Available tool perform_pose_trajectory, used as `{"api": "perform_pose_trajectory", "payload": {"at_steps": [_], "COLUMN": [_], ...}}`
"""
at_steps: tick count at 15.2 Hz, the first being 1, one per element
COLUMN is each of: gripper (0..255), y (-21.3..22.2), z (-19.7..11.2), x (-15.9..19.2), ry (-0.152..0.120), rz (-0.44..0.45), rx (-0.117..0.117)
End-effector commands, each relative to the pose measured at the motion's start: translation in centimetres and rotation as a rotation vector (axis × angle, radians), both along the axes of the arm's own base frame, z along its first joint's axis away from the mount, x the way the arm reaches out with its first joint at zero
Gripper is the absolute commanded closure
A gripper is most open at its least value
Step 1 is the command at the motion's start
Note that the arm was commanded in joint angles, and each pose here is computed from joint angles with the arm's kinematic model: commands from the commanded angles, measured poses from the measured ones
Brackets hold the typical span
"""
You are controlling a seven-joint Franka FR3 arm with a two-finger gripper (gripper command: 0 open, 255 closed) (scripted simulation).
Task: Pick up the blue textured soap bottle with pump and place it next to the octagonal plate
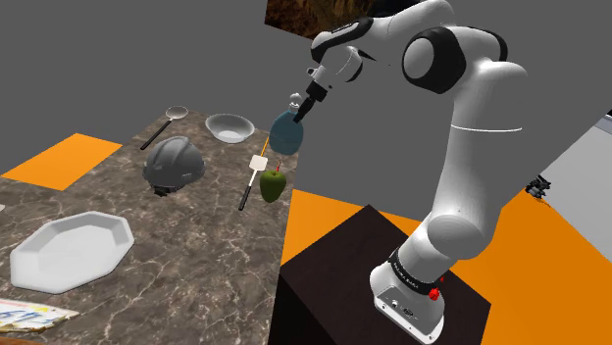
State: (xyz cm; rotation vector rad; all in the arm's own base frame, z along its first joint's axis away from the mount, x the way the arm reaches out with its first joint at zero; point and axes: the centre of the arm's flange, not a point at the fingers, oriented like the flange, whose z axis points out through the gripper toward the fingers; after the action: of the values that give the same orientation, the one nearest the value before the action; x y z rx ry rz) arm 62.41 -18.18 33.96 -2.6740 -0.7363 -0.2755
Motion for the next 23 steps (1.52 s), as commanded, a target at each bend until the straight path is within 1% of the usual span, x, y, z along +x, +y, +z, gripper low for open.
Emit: {"api": "perform_pose_trajectory", "payload": {"at_steps": [1,2,3,12,23], "gripper": [0,0,255,255,255], "y": [0.0,0.0,0.0,0.0,0.0], "z": [0.0,0.0,0.0,0.0,5.8], "x": [0.0,0.0,0.0,0.0,0.0], "ry": [0.000,0.000,0.000,0.000,0.000], "rz": [0.000,0.000,0.000,0.000,0.000], "rx": [0.000,0.000,0.000,0.000,0.000]}}
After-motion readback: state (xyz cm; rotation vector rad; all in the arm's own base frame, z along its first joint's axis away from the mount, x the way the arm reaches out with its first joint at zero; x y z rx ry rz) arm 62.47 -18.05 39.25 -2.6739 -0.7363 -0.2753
